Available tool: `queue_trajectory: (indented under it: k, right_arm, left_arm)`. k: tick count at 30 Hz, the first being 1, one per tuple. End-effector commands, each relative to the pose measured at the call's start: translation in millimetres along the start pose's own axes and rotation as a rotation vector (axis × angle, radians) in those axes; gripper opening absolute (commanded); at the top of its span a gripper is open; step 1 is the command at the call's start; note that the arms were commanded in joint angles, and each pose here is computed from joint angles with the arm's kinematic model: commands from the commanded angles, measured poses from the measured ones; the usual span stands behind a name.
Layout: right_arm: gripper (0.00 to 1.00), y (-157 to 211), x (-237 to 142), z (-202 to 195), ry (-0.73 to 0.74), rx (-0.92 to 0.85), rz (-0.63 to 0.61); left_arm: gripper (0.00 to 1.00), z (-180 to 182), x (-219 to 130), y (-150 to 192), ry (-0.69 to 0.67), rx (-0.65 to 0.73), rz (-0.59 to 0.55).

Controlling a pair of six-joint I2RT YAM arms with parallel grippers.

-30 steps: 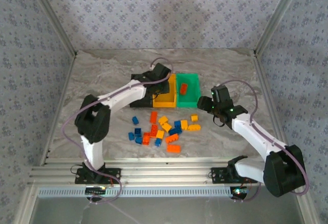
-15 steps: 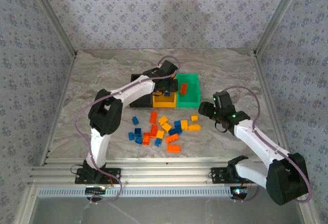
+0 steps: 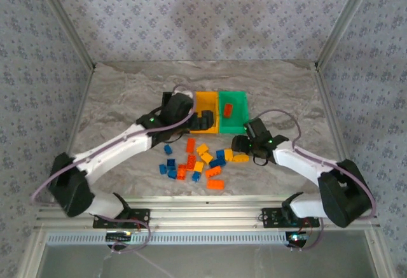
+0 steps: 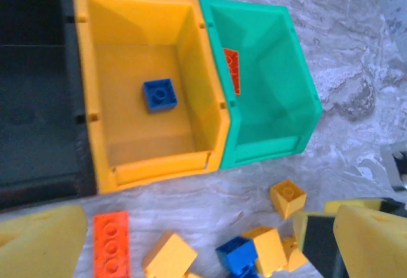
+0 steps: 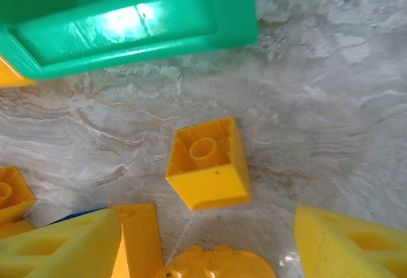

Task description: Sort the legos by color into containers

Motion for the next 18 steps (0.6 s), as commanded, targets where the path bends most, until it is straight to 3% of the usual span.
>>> queue_trajectory:
  k: [1, 11, 18]
  right_arm:
    - [0.71, -14, 5, 1, 0.067, 0.015, -0.044]
    - [0.64, -16, 33, 0, 0.120, -0.027, -0.006]
    - [0.40, -14, 42, -3, 0.135, -0.042, 0.018]
  left_arm:
    - [1.00, 33, -9, 21, -0.076, -0.031, -0.018]
    - [1.00, 92, -47, 56, -0.180, -0.094, -0.094]
    - [1.00, 119, -63, 66, -0.264, -0.108, -0.141]
Point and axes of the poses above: each hand's point on the last joint's axis, 136 mm out from that joint toward the fingers, its own x axis out along the fingers, its own z axis along the line the jaws close on, y = z × x, the point moved 5 cm from there along -x, back along the fingers, and after that the axes turned 5 degrees about -x, right-handed, at the moved point
